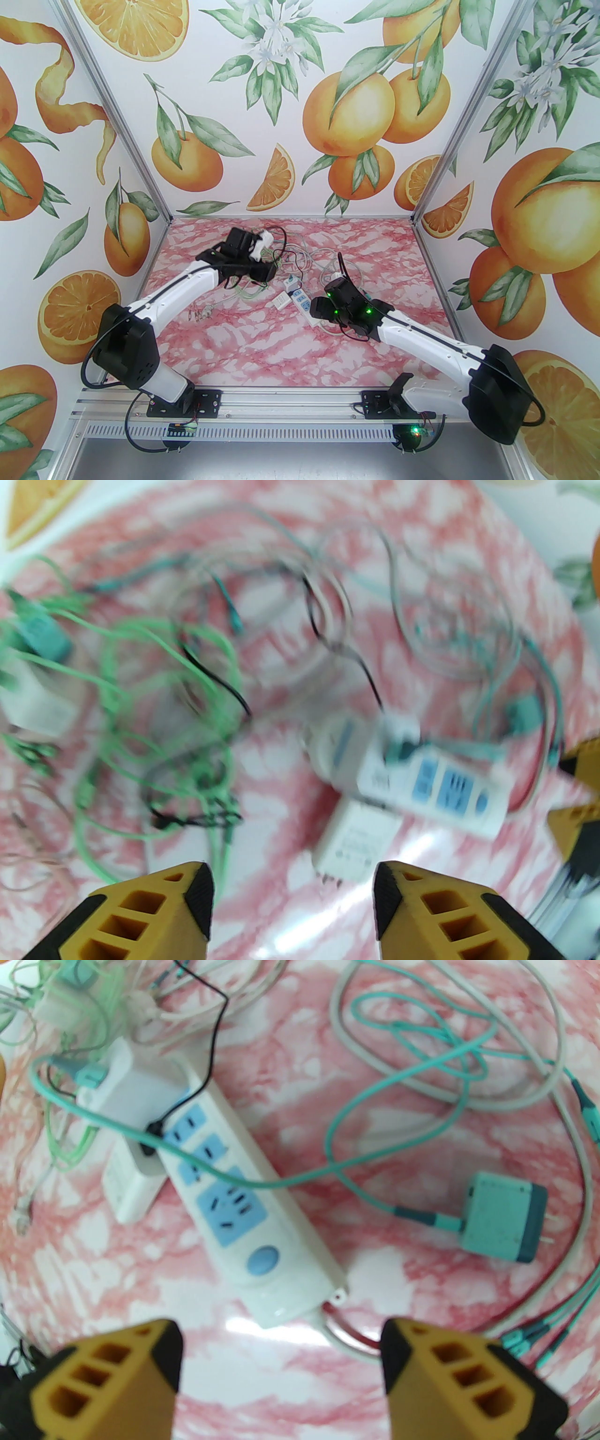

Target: Pull the plug off the socket

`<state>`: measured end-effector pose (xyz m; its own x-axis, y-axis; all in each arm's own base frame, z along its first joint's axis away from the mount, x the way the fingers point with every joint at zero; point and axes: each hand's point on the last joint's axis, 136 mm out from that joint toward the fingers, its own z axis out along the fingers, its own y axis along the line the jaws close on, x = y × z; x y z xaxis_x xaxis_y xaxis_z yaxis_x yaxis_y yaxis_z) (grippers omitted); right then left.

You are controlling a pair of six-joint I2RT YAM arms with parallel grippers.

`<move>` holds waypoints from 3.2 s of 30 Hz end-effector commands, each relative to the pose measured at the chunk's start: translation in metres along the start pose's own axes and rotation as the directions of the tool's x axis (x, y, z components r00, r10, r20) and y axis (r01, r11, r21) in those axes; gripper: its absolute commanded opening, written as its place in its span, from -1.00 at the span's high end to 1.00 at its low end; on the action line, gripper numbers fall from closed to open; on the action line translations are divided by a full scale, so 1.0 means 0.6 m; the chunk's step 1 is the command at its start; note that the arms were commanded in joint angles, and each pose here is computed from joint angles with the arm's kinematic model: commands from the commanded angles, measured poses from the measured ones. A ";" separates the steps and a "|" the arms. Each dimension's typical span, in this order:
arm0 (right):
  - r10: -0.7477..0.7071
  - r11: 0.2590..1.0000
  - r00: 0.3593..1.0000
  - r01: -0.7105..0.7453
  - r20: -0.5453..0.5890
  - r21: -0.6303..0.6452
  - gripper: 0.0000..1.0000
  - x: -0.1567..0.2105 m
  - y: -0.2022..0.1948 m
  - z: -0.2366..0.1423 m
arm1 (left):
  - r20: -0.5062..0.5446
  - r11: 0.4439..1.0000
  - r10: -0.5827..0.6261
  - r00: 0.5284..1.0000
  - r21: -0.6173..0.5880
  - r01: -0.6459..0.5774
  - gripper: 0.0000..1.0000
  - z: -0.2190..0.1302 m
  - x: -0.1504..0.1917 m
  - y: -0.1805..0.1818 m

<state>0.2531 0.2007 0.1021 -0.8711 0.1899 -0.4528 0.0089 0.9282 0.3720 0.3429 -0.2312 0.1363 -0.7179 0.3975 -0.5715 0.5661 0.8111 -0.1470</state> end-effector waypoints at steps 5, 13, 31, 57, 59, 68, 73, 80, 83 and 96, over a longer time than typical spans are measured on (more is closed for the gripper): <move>0.001 0.999 1.000 0.000 0.013 -0.039 -0.49 -0.009 0.021 -0.010 | -0.027 0.991 0.135 0.990 -0.013 -0.136 -0.16 0.066 0.002 -0.037; 0.011 0.999 1.000 -0.012 -0.008 -0.045 -0.49 0.007 0.016 -0.011 | -0.034 0.983 0.182 0.983 0.018 -0.182 -0.22 0.119 -0.022 -0.053; 0.100 0.986 0.992 -0.109 -0.075 -0.129 0.14 0.009 0.047 0.040 | -0.055 0.977 0.212 0.976 0.022 -0.211 0.46 0.159 -0.026 -0.069; 0.302 0.953 0.929 -0.302 -0.212 0.034 0.96 0.060 -0.024 0.159 | -0.077 0.981 0.194 0.978 0.036 -0.192 0.46 0.150 -0.024 -0.083; 0.298 0.954 0.923 -0.283 -0.244 0.096 1.00 0.080 -0.042 0.164 | -0.080 0.980 0.196 0.977 0.036 -0.193 0.46 0.149 -0.026 -0.084; 0.298 0.946 0.913 -0.243 -0.278 0.217 1.00 0.109 -0.080 0.156 | -0.052 0.982 0.189 0.981 0.019 -0.188 0.48 0.123 -0.065 -0.077; 0.286 0.945 0.915 -0.219 -0.285 0.243 1.00 0.112 -0.089 0.151 | -0.019 0.990 0.131 0.991 0.051 -0.130 0.49 0.104 -0.089 -0.070; 0.259 0.955 0.926 -0.203 -0.275 0.215 1.00 0.097 -0.076 0.143 | 0.024 0.988 0.145 0.989 -0.053 -0.144 0.49 0.050 -0.123 -0.050; 0.218 0.971 0.944 -0.184 -0.248 0.155 1.00 0.070 -0.050 0.132 | 0.043 0.987 0.148 0.988 -0.069 -0.145 0.48 0.022 -0.136 -0.050; 0.071 0.997 0.997 -0.070 0.036 -0.018 0.44 -0.075 0.020 -0.017 | 0.141 0.981 0.186 0.972 -0.083 -0.176 0.48 -0.081 -0.183 -0.097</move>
<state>0.2831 0.2180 0.1107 -0.8871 0.2703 -0.3742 0.0741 0.8835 0.4625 0.3802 -0.3031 0.2247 -0.5492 0.4879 -0.6785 0.6519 0.7581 0.0175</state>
